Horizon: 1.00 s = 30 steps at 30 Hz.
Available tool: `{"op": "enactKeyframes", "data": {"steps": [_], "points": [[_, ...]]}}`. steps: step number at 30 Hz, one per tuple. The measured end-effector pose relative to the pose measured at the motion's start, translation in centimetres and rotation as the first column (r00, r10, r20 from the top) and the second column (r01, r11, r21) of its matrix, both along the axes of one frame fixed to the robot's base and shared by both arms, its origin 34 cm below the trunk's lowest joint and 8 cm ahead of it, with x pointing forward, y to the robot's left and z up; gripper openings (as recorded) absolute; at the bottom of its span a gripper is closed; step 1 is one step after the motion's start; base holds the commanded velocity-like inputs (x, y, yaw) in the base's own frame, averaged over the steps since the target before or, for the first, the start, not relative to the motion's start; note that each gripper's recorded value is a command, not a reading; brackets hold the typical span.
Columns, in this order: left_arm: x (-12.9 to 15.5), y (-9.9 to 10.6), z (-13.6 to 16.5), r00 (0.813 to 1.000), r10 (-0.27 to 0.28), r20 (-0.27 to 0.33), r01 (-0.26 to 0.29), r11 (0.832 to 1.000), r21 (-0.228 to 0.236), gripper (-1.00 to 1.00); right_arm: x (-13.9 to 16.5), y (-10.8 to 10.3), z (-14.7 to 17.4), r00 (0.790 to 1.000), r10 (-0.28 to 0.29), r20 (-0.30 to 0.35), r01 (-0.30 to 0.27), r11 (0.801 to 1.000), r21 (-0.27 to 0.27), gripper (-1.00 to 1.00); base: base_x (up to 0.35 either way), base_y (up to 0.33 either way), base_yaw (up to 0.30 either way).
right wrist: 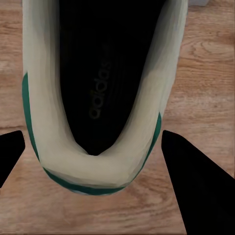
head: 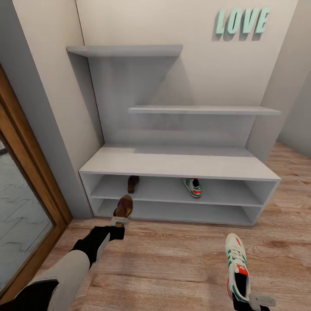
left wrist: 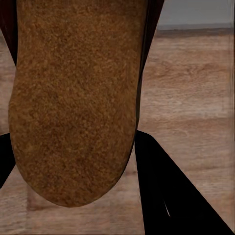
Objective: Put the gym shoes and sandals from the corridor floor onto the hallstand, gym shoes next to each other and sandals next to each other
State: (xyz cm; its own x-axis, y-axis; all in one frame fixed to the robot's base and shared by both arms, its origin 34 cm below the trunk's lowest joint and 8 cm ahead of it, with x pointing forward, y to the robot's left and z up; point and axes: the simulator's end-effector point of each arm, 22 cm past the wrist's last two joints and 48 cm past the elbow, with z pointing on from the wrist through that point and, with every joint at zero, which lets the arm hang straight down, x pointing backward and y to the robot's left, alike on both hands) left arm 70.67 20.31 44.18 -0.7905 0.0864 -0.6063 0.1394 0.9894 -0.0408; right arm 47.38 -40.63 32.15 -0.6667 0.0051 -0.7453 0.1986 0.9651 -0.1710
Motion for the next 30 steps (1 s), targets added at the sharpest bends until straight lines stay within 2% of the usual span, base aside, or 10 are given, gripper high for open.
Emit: {"op": "enactKeyframes", "data": {"steps": [2,5,10,15,19,30], "points": [[2.5,-0.3,2.8,1.000,0.002,0.009,-0.002,1.000,-0.003,-1.00,-0.4,-0.1,-0.2,1.000,-0.005,-0.009,0.005,1.000,0.001,-1.00,0.000,0.000,0.000],[2.6,-0.3,3.0,1.000,0.001,-0.006,-0.001,1.000,0.000,-1.00,-0.6,-0.3,-0.3,1.000,-0.012,-0.011,0.012,1.000,0.000,-1.00,0.000,0.000,0.000],[2.3,-0.2,2.8,1.000,-0.001,-0.022,0.001,1.000,0.007,-1.00,-1.0,-1.7,0.0,0.997,-0.081,-0.008,0.081,0.996,-0.031,-1.00,0.000,0.000,0.000],[2.3,0.1,2.7,1.000,-0.001,-0.026,0.001,1.000,0.013,-1.00,-1.2,-2.3,0.1,0.993,-0.115,-0.005,0.114,0.992,-0.052,-1.00,0.000,0.000,0.000],[2.3,0.1,2.7,1.000,-0.001,-0.027,0.001,1.000,0.013,-1.00,-1.2,-2.3,0.1,0.993,-0.119,-0.004,0.119,0.991,-0.054,-1.00,0.000,0.000,0.000],[1.6,0.1,-0.4,0.999,-0.001,-0.034,0.002,1.000,0.012,-1.00,-2.1,-2.7,-2.6,0.992,-0.122,-0.015,0.121,0.991,-0.059,-1.00,0.000,0.000,0.000]]}}
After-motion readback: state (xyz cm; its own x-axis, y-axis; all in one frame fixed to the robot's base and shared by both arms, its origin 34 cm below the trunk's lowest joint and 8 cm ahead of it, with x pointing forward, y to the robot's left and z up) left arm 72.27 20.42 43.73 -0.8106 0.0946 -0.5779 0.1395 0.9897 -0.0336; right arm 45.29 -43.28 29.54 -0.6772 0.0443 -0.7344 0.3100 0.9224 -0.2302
